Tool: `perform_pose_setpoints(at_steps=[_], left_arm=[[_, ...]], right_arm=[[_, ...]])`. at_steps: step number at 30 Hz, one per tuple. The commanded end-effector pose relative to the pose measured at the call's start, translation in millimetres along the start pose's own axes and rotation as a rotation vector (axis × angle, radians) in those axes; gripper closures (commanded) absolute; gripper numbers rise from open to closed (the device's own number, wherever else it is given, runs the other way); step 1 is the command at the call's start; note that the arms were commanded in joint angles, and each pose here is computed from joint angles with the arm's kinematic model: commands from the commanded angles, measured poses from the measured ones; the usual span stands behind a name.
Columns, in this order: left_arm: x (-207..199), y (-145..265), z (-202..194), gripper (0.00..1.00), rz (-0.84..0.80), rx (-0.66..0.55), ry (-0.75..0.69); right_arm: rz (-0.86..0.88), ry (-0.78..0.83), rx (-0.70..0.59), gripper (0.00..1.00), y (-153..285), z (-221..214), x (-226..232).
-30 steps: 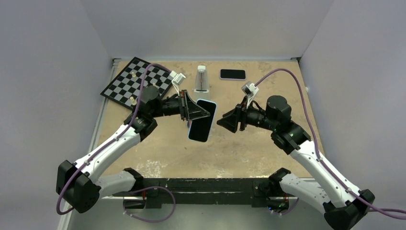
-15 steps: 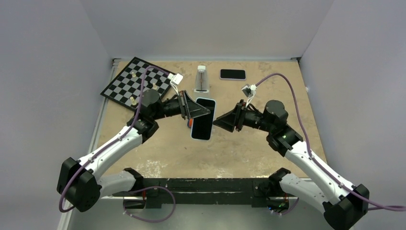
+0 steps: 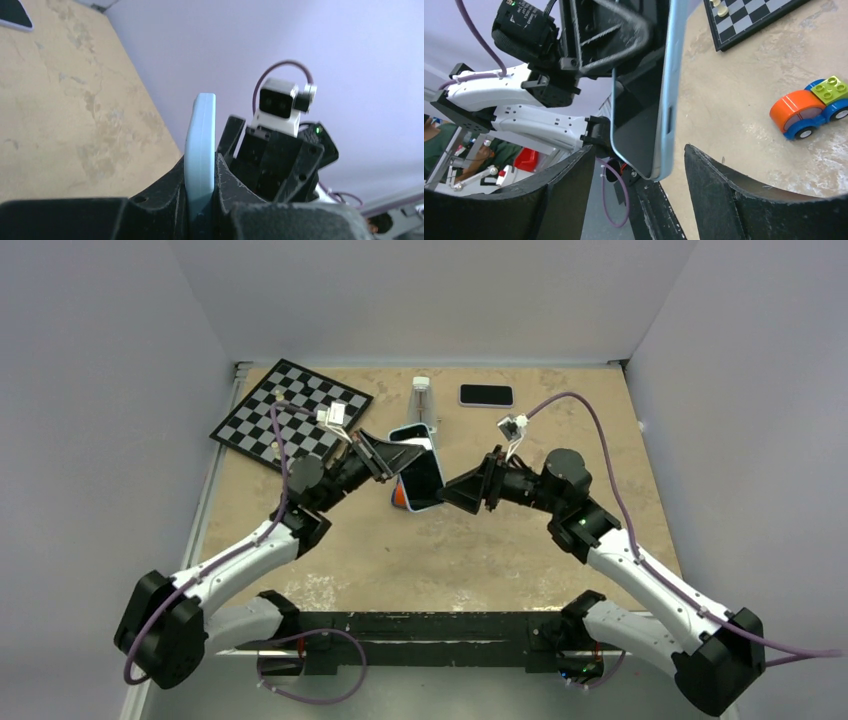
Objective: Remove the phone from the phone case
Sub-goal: Remove the phone case from the phone.
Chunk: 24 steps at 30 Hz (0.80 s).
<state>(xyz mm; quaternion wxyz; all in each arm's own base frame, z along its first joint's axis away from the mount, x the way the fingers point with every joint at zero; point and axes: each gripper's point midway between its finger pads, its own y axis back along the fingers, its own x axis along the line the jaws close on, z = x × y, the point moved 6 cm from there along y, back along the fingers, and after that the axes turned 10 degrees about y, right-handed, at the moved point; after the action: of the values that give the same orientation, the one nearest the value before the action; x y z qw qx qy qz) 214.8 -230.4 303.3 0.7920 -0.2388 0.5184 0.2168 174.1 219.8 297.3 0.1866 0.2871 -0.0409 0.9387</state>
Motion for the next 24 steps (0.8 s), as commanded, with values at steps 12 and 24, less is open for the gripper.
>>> perform_pose_setpoints(at_steps=[12, 24], left_arm=[[-77.9, -55.3, 35.7, 1.0, -0.498, -0.301, 0.203], [-83.9, -64.7, 33.2, 1.0, -0.55, -0.3, 0.232]], right_arm=[[-0.032, 0.021, -0.186, 0.3, -3.9, 4.9, -1.3], [0.011, 0.062, -0.359, 0.43, 15.0, 7.7, 10.3]])
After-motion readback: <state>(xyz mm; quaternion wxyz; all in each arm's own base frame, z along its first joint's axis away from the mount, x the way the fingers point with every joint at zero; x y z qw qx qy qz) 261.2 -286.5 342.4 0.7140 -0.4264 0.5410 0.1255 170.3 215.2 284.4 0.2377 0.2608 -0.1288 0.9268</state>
